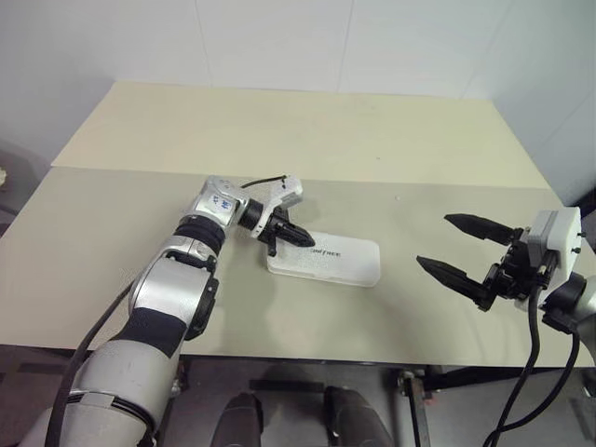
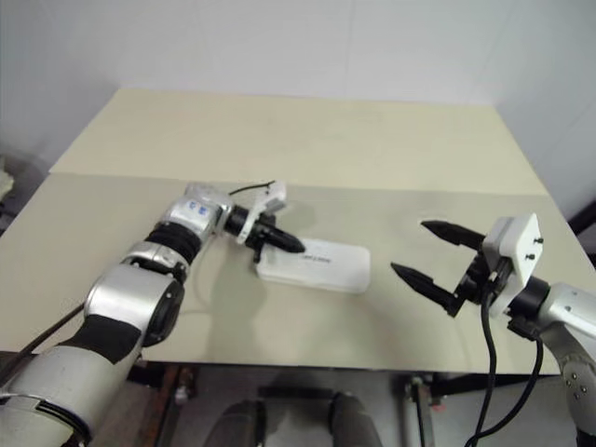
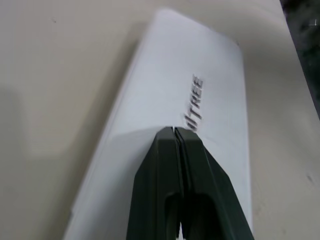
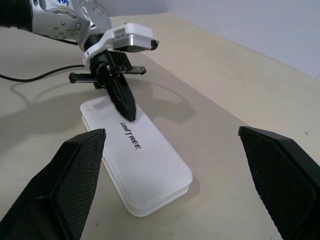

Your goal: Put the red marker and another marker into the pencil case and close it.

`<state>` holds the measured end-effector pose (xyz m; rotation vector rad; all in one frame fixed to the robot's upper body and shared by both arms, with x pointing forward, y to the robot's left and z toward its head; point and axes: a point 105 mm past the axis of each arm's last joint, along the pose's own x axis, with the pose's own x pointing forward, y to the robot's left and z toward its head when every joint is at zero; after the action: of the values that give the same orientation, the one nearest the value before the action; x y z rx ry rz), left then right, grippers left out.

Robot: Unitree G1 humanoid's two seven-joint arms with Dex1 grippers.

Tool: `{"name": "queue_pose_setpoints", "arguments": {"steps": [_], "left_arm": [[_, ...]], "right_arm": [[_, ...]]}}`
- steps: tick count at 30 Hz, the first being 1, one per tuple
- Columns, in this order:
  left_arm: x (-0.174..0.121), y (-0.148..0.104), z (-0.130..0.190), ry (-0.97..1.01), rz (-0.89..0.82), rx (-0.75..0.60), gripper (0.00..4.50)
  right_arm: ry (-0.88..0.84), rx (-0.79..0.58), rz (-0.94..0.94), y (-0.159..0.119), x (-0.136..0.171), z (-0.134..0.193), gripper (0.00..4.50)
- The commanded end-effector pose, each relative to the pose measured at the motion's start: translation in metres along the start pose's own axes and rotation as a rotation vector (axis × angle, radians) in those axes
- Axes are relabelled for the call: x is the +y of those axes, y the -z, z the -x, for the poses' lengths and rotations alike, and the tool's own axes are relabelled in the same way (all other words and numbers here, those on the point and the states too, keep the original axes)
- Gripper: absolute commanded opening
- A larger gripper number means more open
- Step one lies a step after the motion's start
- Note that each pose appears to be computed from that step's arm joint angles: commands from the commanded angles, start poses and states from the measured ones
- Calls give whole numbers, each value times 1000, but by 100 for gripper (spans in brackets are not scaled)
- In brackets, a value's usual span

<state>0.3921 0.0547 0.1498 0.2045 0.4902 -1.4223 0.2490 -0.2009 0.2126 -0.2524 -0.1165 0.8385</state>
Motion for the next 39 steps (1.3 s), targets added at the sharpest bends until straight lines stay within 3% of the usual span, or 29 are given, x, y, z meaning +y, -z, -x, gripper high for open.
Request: {"name": "queue_pose_setpoints", "arguments": {"steps": [1,9,13,17,26,34,39], "left_arm": [[0,-32,14,0,47,-200,2],[-10,-49,55,-144,-293,-478,2],[-30,-37,68,-119,-284,-519,2],[-44,-17,84,-86,-256,-487,128],[-50,-5,122,-137,-340,-449,436],[-69,14,142,-53,-443,-393,447],[-79,36,148,-7,-410,-314,447]], "right_arm": [[22,-22,40,-7,-5,2,450],[-19,-28,57,-9,-15,-10,450],[-49,-29,61,-8,-18,-17,450],[-74,-32,68,-9,-22,-22,450],[-116,-33,86,-10,-33,-29,450],[-140,-39,106,-15,-42,-41,450],[-150,-32,98,-14,-37,-41,450]]}}
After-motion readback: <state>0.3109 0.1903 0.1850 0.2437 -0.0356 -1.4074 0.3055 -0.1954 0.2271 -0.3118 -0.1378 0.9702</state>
